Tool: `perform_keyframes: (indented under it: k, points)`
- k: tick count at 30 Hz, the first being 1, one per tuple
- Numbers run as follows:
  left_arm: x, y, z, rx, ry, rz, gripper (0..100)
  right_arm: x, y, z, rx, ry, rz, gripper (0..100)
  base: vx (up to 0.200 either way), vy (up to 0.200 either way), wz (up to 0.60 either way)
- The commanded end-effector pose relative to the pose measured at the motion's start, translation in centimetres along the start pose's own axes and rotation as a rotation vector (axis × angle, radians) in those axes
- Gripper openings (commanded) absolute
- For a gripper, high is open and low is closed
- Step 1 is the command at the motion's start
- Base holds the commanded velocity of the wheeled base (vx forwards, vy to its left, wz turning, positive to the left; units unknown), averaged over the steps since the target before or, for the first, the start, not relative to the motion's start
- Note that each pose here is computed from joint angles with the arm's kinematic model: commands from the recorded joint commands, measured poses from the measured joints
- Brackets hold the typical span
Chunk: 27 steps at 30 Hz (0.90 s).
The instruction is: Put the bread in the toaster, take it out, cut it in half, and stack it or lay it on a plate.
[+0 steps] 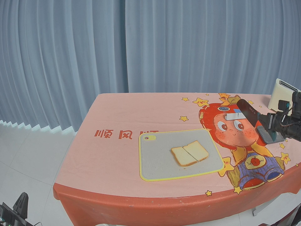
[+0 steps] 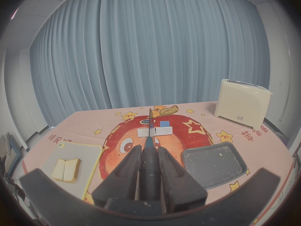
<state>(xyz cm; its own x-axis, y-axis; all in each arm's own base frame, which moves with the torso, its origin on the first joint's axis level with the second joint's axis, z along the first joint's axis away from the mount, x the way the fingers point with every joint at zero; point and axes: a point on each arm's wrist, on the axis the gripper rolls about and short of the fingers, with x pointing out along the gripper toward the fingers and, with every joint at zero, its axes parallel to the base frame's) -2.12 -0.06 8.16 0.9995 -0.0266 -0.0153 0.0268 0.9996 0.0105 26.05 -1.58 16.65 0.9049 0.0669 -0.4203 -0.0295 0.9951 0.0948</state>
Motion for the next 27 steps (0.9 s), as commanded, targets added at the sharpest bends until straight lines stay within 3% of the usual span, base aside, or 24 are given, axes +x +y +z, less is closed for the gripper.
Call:
perform_keyframes:
  k: [1,27]
  points:
    - [0.14,0.0,-0.5,-0.001,0.02,-0.001,0,0.43,-0.23,-0.27,0.003,0.015,-0.007,0,0.0,0.0,0.0]
    - [0.14,0.0,-0.48,-0.001,0.018,-0.001,0,1.41,-0.47,-0.59,-0.008,0.026,-0.01,0,0.0,0.0,0.0]
